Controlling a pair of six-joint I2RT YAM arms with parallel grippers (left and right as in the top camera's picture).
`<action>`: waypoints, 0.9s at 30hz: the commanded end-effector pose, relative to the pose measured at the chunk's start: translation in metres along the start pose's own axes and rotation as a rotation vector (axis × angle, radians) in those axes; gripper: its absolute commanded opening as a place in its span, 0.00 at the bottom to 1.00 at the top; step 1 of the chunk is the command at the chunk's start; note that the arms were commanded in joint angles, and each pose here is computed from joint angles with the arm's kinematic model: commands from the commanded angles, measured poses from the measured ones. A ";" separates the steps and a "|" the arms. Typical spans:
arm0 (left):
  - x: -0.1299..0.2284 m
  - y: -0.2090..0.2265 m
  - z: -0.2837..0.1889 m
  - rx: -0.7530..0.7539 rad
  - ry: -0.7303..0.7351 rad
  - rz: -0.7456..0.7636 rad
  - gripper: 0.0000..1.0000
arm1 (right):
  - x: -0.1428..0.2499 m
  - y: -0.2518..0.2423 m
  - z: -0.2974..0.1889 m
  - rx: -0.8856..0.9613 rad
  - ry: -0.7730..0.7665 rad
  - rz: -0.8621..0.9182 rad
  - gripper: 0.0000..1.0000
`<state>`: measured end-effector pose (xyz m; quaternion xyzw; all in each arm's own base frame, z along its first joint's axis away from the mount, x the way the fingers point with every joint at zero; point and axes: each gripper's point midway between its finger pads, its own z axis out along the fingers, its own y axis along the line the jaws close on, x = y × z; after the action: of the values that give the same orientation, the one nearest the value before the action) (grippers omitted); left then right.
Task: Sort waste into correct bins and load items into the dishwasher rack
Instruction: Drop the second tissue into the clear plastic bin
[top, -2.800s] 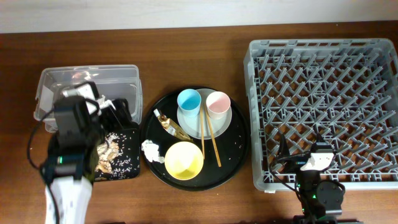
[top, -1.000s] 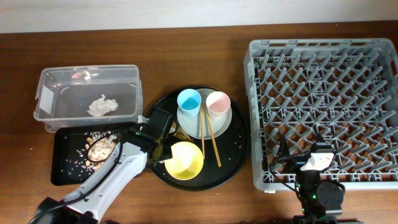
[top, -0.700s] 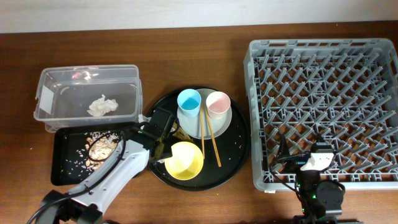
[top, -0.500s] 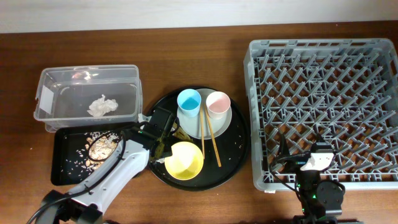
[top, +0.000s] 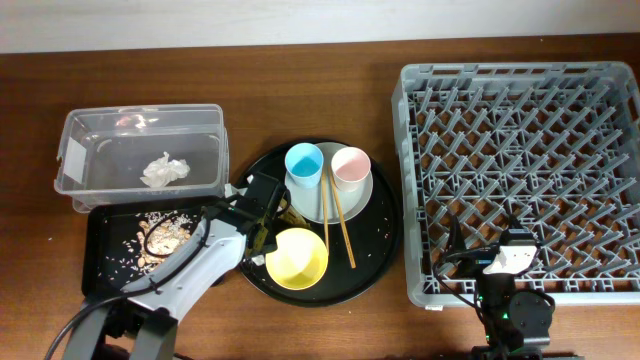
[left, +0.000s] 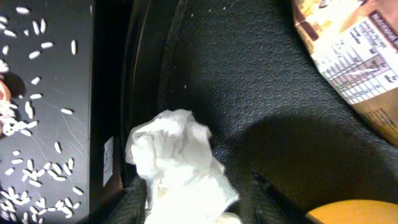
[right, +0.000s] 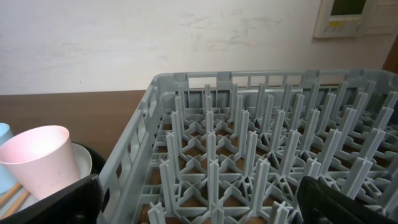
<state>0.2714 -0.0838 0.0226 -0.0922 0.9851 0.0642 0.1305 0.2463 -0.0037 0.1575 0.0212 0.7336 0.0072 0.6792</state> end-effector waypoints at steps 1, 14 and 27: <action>0.003 0.003 0.004 -0.024 0.002 0.004 0.28 | 0.002 -0.002 0.000 0.007 0.003 -0.006 0.98; -0.042 -0.011 -0.056 0.068 -0.127 0.017 0.00 | 0.002 -0.002 0.000 0.007 0.003 -0.006 0.98; -0.154 0.036 -0.161 0.090 -0.503 -0.134 0.00 | 0.002 -0.002 0.000 0.007 0.003 -0.006 0.98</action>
<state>0.3558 -0.0904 0.2132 -0.0912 0.9296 -0.0152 0.3568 0.2463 -0.0038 0.1575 0.0215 0.7336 0.0072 0.6792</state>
